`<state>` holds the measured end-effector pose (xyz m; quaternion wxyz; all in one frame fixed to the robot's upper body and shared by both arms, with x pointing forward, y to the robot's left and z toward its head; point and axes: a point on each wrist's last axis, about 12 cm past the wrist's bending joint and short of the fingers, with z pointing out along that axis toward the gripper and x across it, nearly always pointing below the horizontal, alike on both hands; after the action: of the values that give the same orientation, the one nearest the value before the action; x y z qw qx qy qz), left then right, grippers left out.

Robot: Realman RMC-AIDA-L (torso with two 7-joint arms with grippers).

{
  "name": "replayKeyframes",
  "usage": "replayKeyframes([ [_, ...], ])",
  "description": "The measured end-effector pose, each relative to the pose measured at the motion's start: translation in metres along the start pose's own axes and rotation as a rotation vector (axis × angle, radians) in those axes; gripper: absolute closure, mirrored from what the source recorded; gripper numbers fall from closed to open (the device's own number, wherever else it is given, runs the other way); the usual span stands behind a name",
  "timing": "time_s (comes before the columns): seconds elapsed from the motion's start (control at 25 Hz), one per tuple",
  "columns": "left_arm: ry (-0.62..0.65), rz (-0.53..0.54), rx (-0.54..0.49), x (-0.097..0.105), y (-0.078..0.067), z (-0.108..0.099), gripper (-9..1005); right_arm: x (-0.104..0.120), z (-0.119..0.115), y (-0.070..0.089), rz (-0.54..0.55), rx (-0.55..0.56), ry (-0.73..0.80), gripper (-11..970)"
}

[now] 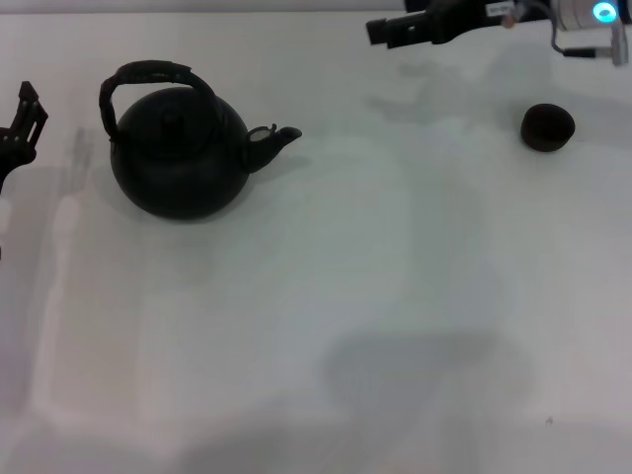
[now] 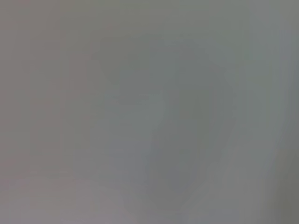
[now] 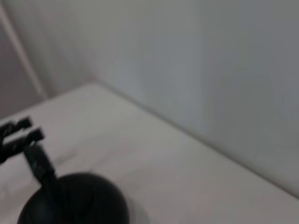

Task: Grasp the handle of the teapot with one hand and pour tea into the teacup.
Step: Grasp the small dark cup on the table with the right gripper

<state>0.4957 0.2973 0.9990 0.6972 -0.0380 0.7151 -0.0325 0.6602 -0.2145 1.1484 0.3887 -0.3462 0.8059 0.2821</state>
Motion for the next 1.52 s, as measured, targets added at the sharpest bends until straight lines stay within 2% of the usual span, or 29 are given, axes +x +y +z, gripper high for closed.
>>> replayKeyframes([
  [0.24,-0.005,0.0,0.002,-0.001,-0.001,0.001,180,-0.031,0.017,0.008,-0.144,0.033,0.228,120],
  [0.48,-0.006,0.0,0.002,-0.001,-0.001,0.001,181,-0.045,0.029,0.011,-0.239,0.156,0.451,120],
  [0.64,-0.007,0.003,0.002,-0.001,0.0,0.002,181,-0.046,0.03,0.009,-0.256,0.206,0.514,120],
  [0.84,-0.007,0.008,0.004,-0.002,0.0,0.003,181,-0.039,0.022,0.0,-0.234,0.268,0.599,121],
  [1.08,-0.007,0.008,0.009,-0.002,-0.001,0.004,180,-0.016,0.01,-0.014,-0.156,0.295,0.664,121],
  [1.52,-0.003,0.004,0.019,-0.002,-0.004,0.005,181,0.018,0.015,-0.014,-0.136,0.31,0.722,121],
])
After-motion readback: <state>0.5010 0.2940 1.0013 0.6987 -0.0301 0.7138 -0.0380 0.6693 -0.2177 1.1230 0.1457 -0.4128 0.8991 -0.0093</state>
